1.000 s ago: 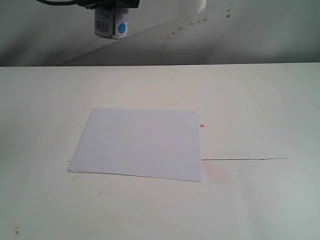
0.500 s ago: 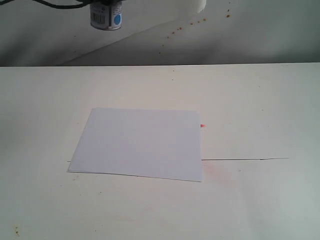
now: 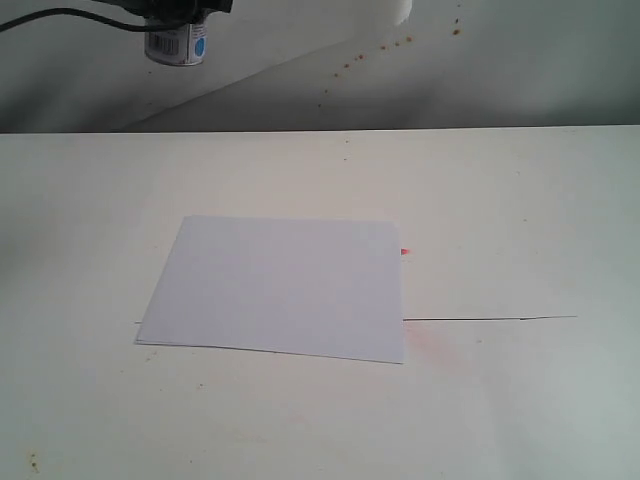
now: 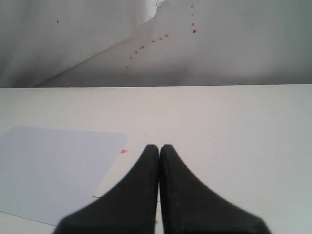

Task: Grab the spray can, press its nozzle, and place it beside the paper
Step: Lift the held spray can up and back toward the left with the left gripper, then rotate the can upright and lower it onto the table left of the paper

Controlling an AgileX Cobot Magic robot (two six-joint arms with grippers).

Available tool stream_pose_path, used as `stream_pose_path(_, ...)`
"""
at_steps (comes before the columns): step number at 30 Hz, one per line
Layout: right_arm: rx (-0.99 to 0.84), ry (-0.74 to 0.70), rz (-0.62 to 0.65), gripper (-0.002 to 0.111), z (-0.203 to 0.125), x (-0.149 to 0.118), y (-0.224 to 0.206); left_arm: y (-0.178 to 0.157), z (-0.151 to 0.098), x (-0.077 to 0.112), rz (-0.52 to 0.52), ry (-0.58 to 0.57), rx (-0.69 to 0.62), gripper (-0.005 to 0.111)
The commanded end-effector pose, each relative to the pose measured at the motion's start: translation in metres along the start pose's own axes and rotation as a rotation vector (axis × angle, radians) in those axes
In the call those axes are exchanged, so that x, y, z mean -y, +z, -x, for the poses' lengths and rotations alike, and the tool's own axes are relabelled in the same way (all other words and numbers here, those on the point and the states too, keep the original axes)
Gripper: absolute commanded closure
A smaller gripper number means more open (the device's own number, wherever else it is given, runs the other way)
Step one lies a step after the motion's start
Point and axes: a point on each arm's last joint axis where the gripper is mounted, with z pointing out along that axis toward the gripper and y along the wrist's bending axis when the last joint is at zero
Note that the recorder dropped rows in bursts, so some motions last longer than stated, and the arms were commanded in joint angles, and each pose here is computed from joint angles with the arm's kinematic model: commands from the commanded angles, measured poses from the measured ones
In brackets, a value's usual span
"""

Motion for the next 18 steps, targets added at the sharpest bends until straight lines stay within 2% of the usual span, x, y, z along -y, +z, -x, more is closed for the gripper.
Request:
stream_pose_path(1, 0.010, 0.001, -0.014, 0.108, 0.000, 0.001, 0.000, -0.006, 0.013, -0.004, 0.046, -0.040, 0.101, 0.107)
stream_pose_path(7, 0.010, 0.001, -0.014, 0.108, 0.000, 0.001, 0.000, 0.003, -0.005, -0.011, 0.073, -0.145, 0.164, 0.107)
stream_pose_path(9, 0.010, 0.001, -0.014, 0.108, 0.000, 0.001, 0.000, 0.008, -0.021, -0.017, 0.093, -0.194, 0.199, 0.107)
stream_pose_path(12, 0.010, 0.001, -0.014, 0.108, 0.000, 0.001, 0.000, 0.013, -0.045, -0.018, 0.110, -0.203, 0.233, 0.107)
stream_pose_path(14, 0.010, 0.001, -0.014, 0.108, 0.000, 0.001, 0.000, 0.015, -0.058, -0.023, 0.123, -0.209, 0.210, 0.107)
stream_pose_path(16, 0.010, 0.001, -0.014, 0.108, 0.000, 0.001, 0.000, 0.015, -0.072, -0.031, 0.148, -0.214, 0.214, 0.107)
stream_pose_path(18, 0.010, 0.001, -0.014, 0.108, 0.000, 0.001, 0.000, 0.011, -0.085, -0.045, 0.177, -0.266, 0.231, 0.107)
